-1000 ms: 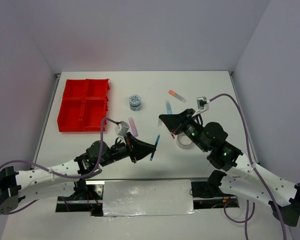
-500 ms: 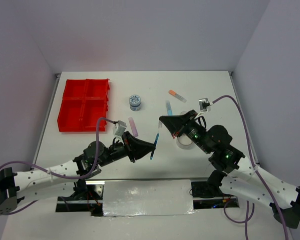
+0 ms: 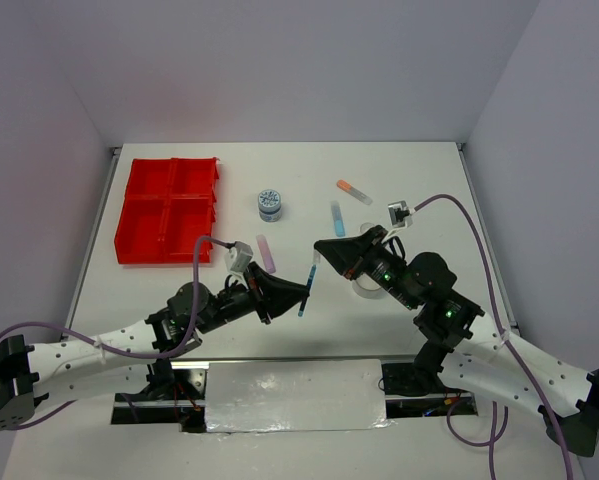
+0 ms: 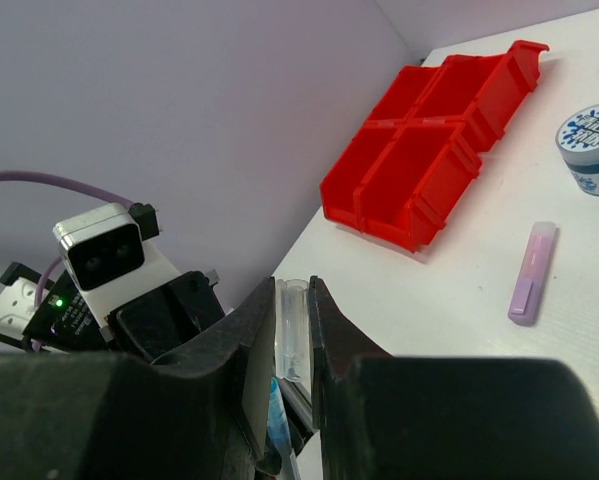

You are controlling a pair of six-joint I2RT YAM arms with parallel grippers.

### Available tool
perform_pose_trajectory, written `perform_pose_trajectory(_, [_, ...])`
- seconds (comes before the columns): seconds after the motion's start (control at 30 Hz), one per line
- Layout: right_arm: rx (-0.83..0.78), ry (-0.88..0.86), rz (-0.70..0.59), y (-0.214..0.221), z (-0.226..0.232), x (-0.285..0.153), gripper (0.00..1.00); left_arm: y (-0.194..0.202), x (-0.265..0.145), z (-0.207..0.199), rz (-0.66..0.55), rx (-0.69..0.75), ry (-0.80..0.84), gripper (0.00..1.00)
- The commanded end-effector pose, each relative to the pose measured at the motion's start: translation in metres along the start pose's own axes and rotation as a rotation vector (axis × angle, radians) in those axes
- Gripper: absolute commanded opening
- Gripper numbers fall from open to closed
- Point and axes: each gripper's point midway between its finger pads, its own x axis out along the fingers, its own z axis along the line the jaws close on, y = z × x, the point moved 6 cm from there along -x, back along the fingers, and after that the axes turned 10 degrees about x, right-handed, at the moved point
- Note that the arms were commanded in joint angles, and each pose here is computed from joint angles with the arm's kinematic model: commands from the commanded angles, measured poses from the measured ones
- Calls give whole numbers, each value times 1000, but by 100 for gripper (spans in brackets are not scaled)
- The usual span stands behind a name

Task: Sort the stationery into containers
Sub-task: Close the pen cap on the pen.

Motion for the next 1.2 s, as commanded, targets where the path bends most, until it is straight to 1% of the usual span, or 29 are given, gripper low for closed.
perform_pose_trajectory(0.0, [-11, -57, -31, -8, 12, 0, 0, -20, 3, -7, -73, 25, 20, 0])
perform_pose_trajectory(0.2, [-27, -41, -54, -14, 15, 1, 0, -17, 5, -6, -70, 15, 21, 0])
perform_pose_trajectory(0.33, [-33, -63, -70, -20, 22, -1, 0, -13, 6, -5, -59, 12, 21, 0])
perform_pose_trajectory(0.7, [-47, -34, -40, -13, 14, 1, 0, -11, 8, -3, -47, 23, 8, 0])
perform_pose_trajectory(0.9, [-46, -16, -28, -8, 6, 5, 0, -18, 7, -6, -68, 34, 16, 0])
perform_pose_trajectory(1.17, [-39, -20, -29, -8, 7, 6, 0, -18, 7, -5, -70, 26, 17, 0])
